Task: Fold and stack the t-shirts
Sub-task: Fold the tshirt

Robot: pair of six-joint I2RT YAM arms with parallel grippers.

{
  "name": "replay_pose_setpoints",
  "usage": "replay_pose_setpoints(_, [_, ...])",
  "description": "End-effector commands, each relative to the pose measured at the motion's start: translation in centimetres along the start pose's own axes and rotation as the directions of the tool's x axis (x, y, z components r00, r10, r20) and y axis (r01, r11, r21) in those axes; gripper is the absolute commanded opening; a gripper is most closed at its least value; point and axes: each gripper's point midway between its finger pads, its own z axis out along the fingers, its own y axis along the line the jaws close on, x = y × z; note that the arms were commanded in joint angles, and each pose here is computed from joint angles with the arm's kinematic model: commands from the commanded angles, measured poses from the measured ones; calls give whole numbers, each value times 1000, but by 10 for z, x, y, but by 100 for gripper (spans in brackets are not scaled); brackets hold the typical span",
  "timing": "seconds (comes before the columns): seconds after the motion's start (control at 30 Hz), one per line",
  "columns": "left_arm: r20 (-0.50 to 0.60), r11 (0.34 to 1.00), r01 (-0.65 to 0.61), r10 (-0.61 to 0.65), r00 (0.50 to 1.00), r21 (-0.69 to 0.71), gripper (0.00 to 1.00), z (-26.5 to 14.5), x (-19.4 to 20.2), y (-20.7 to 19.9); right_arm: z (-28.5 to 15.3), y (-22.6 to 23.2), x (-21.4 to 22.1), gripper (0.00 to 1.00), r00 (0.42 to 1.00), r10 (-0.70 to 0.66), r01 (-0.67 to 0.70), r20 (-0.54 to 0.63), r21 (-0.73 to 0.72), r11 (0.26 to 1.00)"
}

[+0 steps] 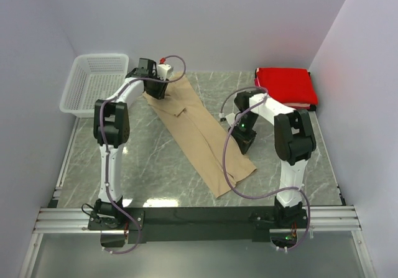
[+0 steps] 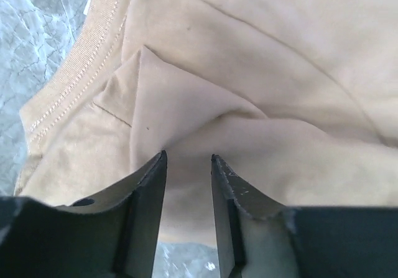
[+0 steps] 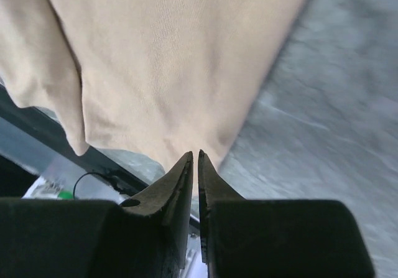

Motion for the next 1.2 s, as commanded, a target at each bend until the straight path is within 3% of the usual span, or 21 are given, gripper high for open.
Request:
replay_pose_setpoints(0.0, [236, 999, -31, 34, 971, -14, 43, -71, -75, -7, -33, -6, -27, 15, 988, -58, 48, 145, 71, 996])
replay_pose_setpoints(0.13, [214, 997, 72, -74, 974, 16, 43, -91, -52, -25, -31, 2, -42, 15, 984, -66, 62, 167, 30, 998])
replay_pose_setpoints(0.47, [141, 973, 213, -223, 964, 85, 39, -113, -9, -59, 33, 15, -9, 12, 1000, -23, 23, -10, -40, 999])
replay_pose_setpoints(0.63, [51, 962, 258, -264, 963, 94, 36, -102, 11, -73, 49, 69, 9, 9, 993, -92, 79, -71, -161, 984])
replay_pose_setpoints(0.8, [-15, 956, 265, -265, 964, 126, 35, -84, 25, -95, 43, 129, 6, 13, 978, -206, 186, -26, -330, 925])
replay_pose_setpoints(1.0, [-139, 941, 313, -295, 945, 128, 33, -59, 55, -127, 17, 108, -1, 32, 982, -166, 184, 86, -291, 939])
replay_pose_setpoints(1.17, [-225, 938, 344, -326, 918, 43, 31, -25, 79, -117, -4, 71, -15, 33, 982, -111, 141, 154, -200, 970])
